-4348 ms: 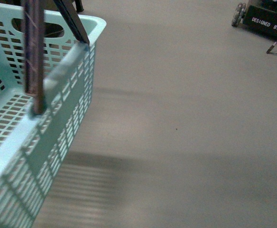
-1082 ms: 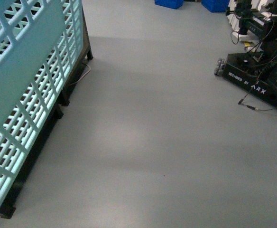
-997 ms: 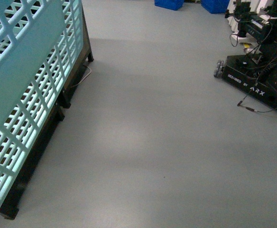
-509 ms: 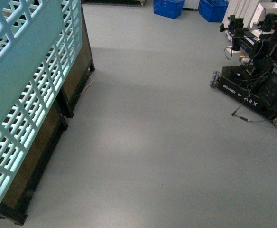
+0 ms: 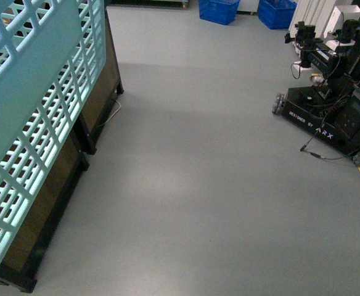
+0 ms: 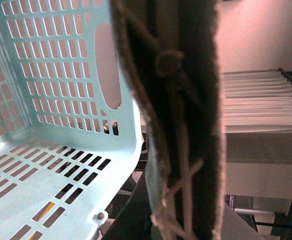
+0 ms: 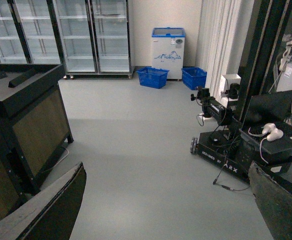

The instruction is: Pick mango and avocado into basket

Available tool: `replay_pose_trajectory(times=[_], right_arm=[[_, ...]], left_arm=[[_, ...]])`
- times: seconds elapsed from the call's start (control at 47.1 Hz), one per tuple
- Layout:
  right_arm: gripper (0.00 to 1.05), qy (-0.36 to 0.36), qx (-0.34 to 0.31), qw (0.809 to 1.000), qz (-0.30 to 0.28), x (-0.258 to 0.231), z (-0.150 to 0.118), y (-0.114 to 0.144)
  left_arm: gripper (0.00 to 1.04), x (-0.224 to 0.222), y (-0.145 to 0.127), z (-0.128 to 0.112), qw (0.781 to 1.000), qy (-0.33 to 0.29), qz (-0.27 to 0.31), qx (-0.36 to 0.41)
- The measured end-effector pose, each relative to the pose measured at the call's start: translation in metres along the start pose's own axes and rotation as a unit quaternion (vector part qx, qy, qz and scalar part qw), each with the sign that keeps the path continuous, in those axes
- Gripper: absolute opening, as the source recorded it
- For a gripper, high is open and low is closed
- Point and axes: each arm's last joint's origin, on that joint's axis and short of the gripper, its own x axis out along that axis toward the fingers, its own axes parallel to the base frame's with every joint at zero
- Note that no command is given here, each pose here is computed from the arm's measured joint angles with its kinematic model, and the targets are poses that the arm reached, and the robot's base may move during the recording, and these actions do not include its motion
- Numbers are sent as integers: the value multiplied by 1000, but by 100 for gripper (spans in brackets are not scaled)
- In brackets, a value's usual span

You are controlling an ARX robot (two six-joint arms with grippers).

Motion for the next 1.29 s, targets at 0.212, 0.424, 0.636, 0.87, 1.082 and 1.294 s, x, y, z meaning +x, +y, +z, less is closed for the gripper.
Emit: replay_pose_trajectory(times=[0.212,0.424,0.636,0.87,1.082,1.294], right_arm=[[97,0,0,1000,0,0,0,0],[97,0,0,1000,-1,0,0,0],[97,0,0,1000,0,0,0,0],[97,0,0,1000,0,0,0,0],[97,0,0,1000,-1,0,0,0],[97,0,0,1000,0,0,0,0]], left_arm=[[10,0,0,0,1000,0,0,0],[10,0,0,0,1000,1,0,0],[10,0,0,-1,1000,9,-1,-4],[10,0,0,0,1000,1,0,-3],[10,0,0,0,1000,1,1,-2],[10,0,0,0,1000,1,1,0]])
